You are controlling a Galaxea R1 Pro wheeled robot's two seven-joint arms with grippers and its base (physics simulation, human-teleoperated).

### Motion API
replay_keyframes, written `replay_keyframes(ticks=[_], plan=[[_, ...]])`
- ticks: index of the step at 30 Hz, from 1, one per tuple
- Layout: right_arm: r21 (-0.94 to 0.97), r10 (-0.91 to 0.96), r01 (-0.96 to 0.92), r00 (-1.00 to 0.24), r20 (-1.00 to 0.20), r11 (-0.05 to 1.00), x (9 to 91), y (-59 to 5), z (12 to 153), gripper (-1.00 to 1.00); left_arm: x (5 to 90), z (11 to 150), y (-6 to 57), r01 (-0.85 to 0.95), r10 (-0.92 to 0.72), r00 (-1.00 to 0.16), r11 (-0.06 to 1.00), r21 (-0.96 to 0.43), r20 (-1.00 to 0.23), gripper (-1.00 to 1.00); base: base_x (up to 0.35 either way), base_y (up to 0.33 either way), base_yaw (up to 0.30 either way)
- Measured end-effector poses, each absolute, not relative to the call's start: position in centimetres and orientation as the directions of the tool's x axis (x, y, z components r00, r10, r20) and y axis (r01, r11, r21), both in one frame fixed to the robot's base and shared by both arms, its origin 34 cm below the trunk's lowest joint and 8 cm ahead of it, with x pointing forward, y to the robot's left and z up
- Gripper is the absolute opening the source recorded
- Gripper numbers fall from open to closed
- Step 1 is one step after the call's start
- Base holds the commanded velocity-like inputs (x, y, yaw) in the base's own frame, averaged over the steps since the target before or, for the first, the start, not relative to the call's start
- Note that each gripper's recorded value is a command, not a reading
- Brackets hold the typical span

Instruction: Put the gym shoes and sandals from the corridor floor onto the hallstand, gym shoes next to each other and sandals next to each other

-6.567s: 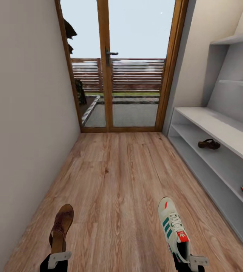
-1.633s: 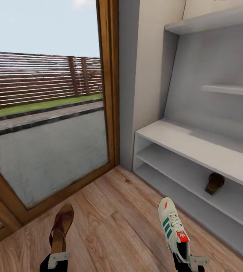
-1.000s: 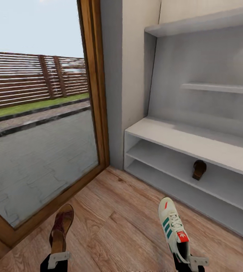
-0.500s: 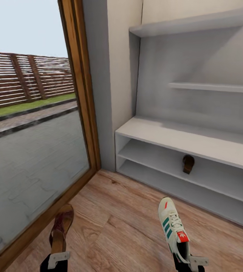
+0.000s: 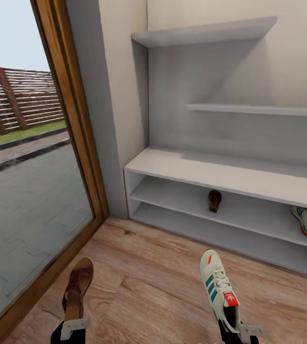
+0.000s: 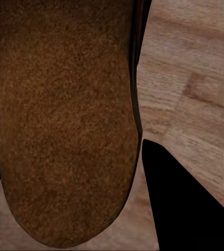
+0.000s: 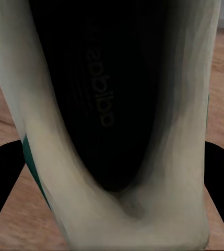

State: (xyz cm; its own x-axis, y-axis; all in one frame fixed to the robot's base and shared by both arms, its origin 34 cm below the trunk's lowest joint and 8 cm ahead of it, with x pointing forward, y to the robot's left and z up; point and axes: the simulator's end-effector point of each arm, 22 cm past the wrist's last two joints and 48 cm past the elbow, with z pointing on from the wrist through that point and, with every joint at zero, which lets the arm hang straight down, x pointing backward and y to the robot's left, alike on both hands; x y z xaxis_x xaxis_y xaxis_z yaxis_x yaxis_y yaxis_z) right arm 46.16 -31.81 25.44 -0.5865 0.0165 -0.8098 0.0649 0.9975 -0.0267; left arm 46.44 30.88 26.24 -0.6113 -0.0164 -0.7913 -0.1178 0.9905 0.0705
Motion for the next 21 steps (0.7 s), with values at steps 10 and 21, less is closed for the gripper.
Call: replay_keyframes(ticks=[10,21], plan=[[-0.027,0.016,0.065,-0.586,-0.81,0.998,46.18,-31.8,25.46,-1.0,46.46,26.25,30.9,-0.118,-0.017,-0.611,0.99,0.071,-0.791,-1.0,0.0,0.265,-0.294],[-0.027,0.016,0.064,-0.586,-0.81,0.998,46.2,-31.81,25.47,-1.0,46.45,26.24,30.87,-0.118,-0.016,-0.611,0.991,0.07,-0.791,-1.0,0.0,0.051,-0.295]])
